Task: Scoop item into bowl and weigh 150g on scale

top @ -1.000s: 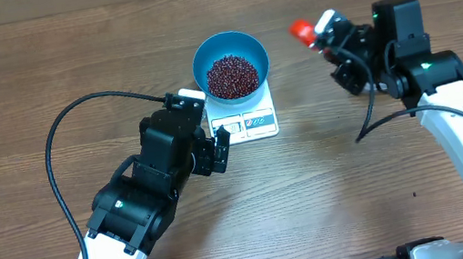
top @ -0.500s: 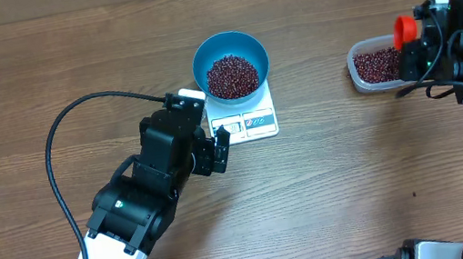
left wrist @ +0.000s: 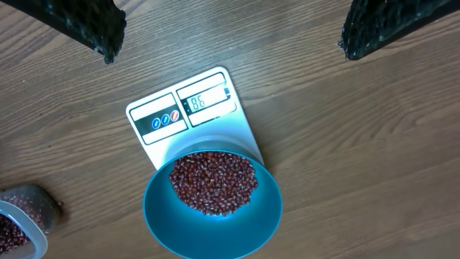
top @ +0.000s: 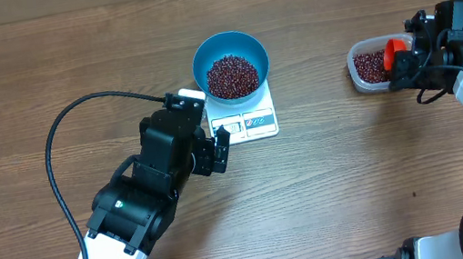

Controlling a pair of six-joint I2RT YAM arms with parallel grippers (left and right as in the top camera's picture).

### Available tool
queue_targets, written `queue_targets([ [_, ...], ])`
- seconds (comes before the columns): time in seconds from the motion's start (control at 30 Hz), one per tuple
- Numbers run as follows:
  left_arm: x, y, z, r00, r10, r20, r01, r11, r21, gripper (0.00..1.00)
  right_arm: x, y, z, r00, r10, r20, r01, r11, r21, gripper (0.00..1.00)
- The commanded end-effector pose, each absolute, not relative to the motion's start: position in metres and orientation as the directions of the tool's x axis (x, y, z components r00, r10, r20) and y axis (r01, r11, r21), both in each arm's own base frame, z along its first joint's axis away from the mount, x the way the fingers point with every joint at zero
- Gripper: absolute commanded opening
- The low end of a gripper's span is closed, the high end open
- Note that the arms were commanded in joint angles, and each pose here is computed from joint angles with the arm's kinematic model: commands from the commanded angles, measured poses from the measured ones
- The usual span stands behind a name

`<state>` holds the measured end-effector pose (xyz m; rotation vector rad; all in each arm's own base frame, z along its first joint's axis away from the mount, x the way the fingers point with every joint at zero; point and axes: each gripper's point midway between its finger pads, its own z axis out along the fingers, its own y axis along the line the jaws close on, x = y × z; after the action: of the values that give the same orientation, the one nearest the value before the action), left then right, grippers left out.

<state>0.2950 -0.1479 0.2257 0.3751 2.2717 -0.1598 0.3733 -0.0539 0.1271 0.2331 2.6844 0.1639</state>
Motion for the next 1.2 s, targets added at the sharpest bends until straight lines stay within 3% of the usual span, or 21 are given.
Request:
queue_targets([
  [0.0,0.296,-0.148,0.224,-0.63,0.219,-0.745,0.313,0.95,0.014,1.0,0.373,-0.052,0.126,-0.89,0.19,-0.413,0.135,0.978,0.158,0.11],
  [0.07,0.296,-0.148,0.224,-0.63,0.219,-0.745,0.313,0.95,0.014,1.0,0.373,-0.052,0.127,-0.89,0.19,-0.415,0.135,0.978,0.158,0.15],
  [0.13,0.296,-0.148,0.224,-0.63,0.219,-0.745,0.313,0.95,0.015,1.0,0.373,-0.052,0.127,-0.889,0.19,-0.417,0.135,0.978,0.158,0.04],
  [0.3,0.296,-0.148,0.224,-0.63,0.219,-0.745,0.313,0.95,0.014,1.0,0.374,-0.052,0.127,-0.888,0.189,-0.418,0.134,0.978,0.158,0.04],
  [0.37,0.296,-0.148,0.224,-0.63,0.219,-0.745,0.313,0.95,0.014,1.0,0.374,-0.052,0.127,-0.888,0.189,-0.418,0.134,0.978,0.158,0.09],
  [0.5,0.296,-0.148,0.224,-0.63,0.219,-0.745,0.313,0.95,0.015,1.0,0.375,-0.053,0.128,-0.885,0.189,-0.425,0.134,0.979,0.157,0.04],
  [0.57,0.296,-0.148,0.224,-0.63,0.219,-0.745,0.313,0.95,0.015,1.0,0.377,-0.053,0.129,-0.882,0.188,-0.432,0.132,0.979,0.156,0.09],
  [0.7,0.296,-0.148,0.224,-0.63,0.219,-0.745,0.313,0.95,0.015,1.0,0.379,-0.054,0.13,-0.877,0.188,-0.442,0.131,0.979,0.156,0.11],
  [0.77,0.296,-0.148,0.224,-0.63,0.219,-0.745,0.313,0.95,0.015,0.99,0.38,-0.054,0.13,-0.876,0.187,-0.444,0.131,0.979,0.155,0.2],
  [0.83,0.296,-0.148,0.224,-0.63,0.219,-0.745,0.313,0.95,0.015,1.0,0.38,-0.054,0.13,-0.876,0.187,-0.445,0.131,0.979,0.155,0.04],
  [1.1,0.296,-0.148,0.224,-0.63,0.219,-0.745,0.313,0.95,0.015,0.99,0.382,-0.054,0.131,-0.871,0.186,-0.455,0.129,0.98,0.154,0.05],
  [1.17,0.296,-0.148,0.224,-0.63,0.219,-0.745,0.313,0.95,0.015,0.99,0.383,-0.054,0.131,-0.87,0.186,-0.456,0.129,0.98,0.154,0.1],
])
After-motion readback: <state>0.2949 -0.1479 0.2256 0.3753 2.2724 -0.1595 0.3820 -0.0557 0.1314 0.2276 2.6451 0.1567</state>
